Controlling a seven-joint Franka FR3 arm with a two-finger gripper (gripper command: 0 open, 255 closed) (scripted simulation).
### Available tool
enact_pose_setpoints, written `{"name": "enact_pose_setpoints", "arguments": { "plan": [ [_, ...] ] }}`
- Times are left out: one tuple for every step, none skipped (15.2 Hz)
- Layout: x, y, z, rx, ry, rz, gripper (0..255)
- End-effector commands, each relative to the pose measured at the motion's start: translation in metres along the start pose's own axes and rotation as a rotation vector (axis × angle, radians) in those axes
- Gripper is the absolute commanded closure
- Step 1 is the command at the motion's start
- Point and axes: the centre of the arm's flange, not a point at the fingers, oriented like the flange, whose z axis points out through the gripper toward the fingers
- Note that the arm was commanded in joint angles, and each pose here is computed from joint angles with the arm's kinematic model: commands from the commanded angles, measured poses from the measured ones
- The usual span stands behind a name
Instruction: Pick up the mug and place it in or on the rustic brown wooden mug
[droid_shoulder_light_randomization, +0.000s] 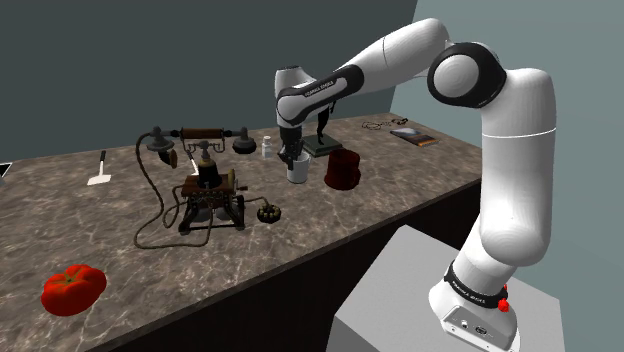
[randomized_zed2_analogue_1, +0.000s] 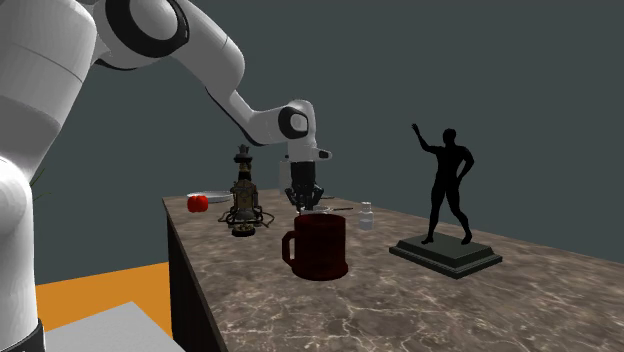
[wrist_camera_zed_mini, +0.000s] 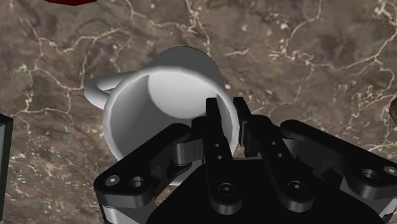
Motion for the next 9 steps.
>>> {"name": "enact_pose_setpoints", "arguments": {
  "plan": [
    [0.0,0.0,0.0,0.0,0.0,0.0,255],
    [0.0,0.0,0.0,0.0,0.0,0.0,255],
    [0.0,0.0,0.0,0.0,0.0,0.0,255],
    [0.0,0.0,-0.005,0.0,0.0,0.0,255],
    [0.0,0.001,-0.011,0.0,0.0,0.0,255],
    [-0.001,0.001,-0.016,0.0,0.0,0.0,255],
    [-0.001,0.002,-0.021,0.0,0.0,0.0,255],
    [-0.001,0.002,-0.026,0.0,0.0,0.0,255],
    [-0.001,0.002,-0.032,0.0,0.0,0.0,255]
  ]
}}
